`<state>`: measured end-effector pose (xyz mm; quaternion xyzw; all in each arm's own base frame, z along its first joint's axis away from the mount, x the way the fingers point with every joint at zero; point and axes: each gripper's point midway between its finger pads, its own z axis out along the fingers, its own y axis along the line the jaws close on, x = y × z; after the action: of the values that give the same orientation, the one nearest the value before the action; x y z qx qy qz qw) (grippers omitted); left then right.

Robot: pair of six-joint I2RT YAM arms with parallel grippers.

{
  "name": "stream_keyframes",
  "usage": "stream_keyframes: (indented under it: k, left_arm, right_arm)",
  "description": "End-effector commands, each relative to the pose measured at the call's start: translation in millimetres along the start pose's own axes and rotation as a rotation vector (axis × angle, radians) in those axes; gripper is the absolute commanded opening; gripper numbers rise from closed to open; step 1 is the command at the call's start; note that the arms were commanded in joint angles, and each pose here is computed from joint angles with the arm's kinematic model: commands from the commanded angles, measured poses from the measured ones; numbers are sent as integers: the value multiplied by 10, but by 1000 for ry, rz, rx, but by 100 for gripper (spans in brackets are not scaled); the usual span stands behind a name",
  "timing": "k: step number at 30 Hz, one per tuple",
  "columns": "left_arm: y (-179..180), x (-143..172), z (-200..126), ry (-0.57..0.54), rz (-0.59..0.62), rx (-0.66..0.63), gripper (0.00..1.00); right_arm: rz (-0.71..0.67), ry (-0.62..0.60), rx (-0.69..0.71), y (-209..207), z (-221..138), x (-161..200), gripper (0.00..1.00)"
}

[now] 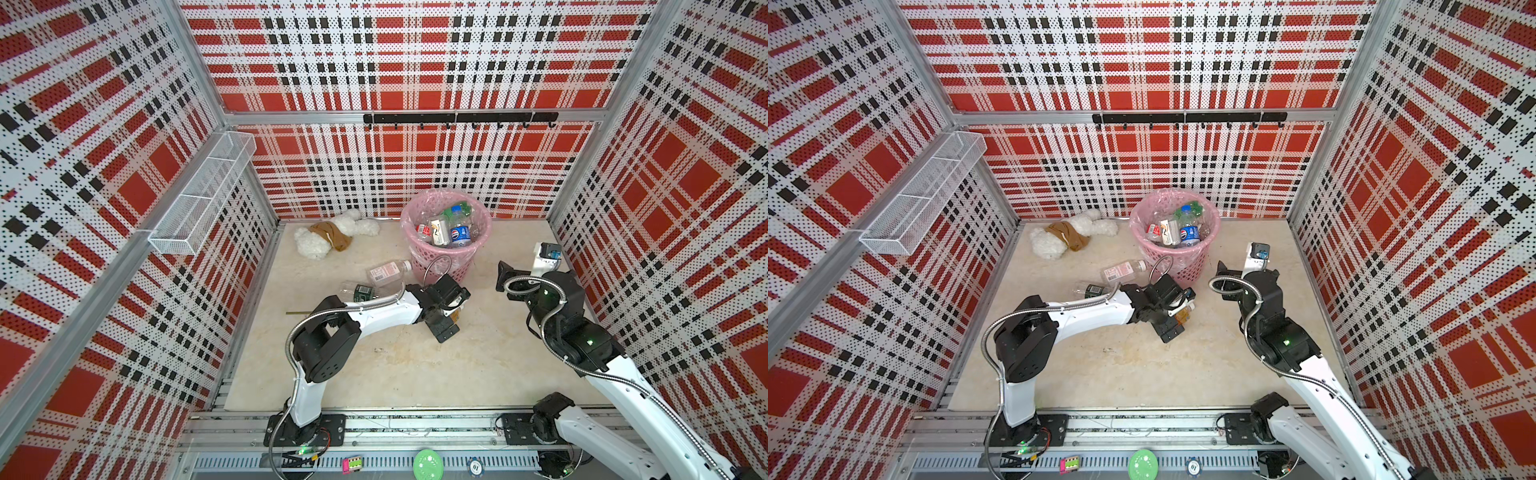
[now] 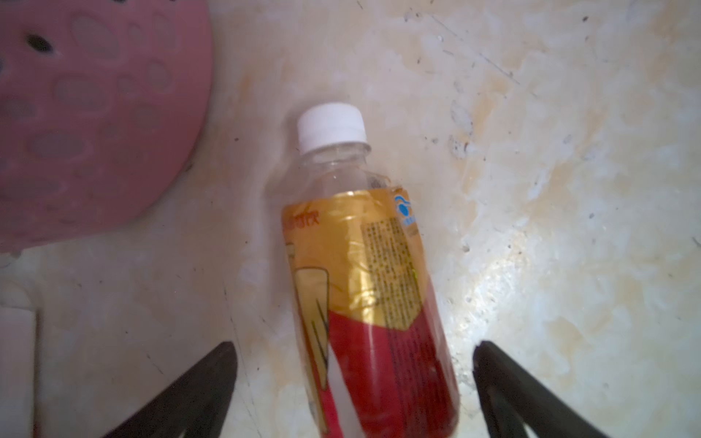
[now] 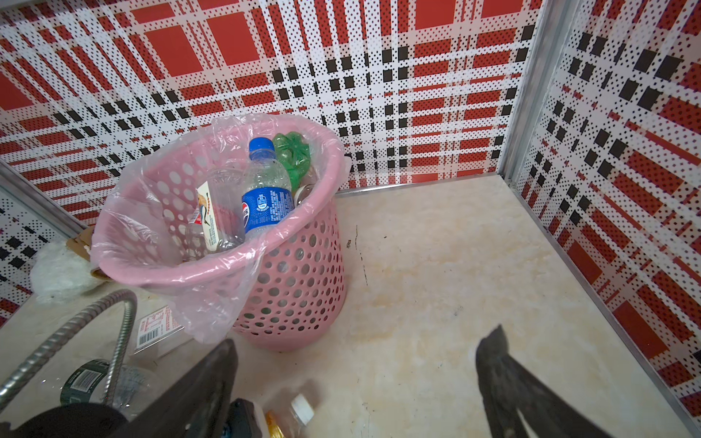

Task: Throw the plastic bottles in the bin
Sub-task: Rotate the plastic bottle at the center of the table, then pick up the plastic bottle from the center of the table.

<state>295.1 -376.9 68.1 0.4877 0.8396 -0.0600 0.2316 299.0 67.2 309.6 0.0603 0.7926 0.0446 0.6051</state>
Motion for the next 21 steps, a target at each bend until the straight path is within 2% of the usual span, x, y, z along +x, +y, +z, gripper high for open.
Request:
stream_keyframes:
  k: [1,12,14,18,21]
  left_arm:
    - [67,-119,76,-13,-15,-21,99]
    - [-17,79,352,70,-79,5,100]
    - [-17,99,340,76,-89,4,93]
    - [4,90,240,62,-104,-9,71]
    - [10,60,102,39,-110,-20,65]
  right_arm:
    - [26,-33,0,-11,-14,-73,100]
    - [26,-39,1,-12,-14,-84,99]
    - [27,-40,-2,-5,-9,-87,100]
    - [31,-40,-1,-10,-11,-84,100]
    - [31,-39,0,-11,-12,-77,100]
